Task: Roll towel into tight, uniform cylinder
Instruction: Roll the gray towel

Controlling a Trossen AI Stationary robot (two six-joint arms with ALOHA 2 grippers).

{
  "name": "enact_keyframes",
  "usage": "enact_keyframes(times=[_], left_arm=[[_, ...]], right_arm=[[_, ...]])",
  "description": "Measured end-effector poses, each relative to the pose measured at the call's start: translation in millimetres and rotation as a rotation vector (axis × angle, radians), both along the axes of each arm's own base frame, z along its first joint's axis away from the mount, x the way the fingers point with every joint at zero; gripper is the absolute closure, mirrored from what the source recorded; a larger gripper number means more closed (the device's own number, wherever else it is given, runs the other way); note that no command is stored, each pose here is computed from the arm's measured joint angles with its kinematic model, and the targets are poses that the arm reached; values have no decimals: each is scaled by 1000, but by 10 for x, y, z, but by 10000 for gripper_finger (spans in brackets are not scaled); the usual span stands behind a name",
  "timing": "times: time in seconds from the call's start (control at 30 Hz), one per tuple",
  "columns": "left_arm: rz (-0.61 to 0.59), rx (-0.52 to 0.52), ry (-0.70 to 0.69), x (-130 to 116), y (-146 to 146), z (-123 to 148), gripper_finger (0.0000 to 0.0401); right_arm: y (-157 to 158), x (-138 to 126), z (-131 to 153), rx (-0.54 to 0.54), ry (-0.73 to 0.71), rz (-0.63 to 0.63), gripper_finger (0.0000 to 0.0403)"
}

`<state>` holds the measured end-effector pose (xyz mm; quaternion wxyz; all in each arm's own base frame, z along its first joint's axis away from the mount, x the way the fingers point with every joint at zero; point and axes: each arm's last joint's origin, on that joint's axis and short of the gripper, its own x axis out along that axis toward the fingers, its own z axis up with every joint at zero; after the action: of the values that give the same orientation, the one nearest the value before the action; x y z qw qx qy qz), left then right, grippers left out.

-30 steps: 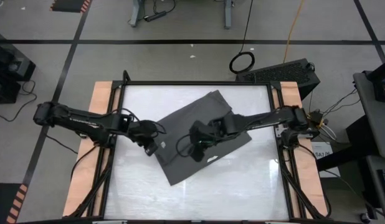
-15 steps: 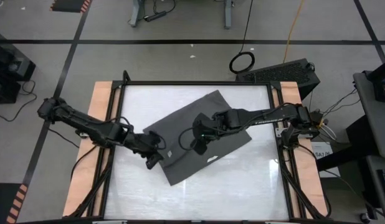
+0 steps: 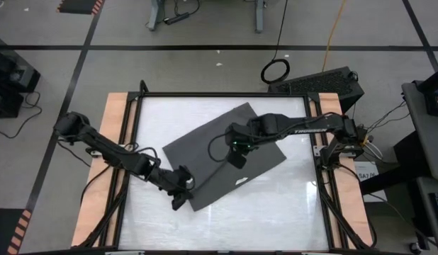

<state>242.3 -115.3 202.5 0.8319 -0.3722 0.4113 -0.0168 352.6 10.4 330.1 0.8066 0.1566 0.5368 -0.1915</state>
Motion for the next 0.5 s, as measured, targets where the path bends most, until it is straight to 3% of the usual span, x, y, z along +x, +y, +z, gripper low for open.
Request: enact_keyframes(times=[0.13, 0.23, 0.5], left_arm=[[233, -17, 222, -115, 87, -130, 384], [357, -3, 342, -223, 161, -170, 349], [457, -88, 444, -287, 214, -199, 191]], right_arm=[[-52, 2, -3, 12, 10, 55, 389], [-82, -9, -2, 26, 21, 82, 389], [-114, -79, 28, 13, 60, 163, 389]])
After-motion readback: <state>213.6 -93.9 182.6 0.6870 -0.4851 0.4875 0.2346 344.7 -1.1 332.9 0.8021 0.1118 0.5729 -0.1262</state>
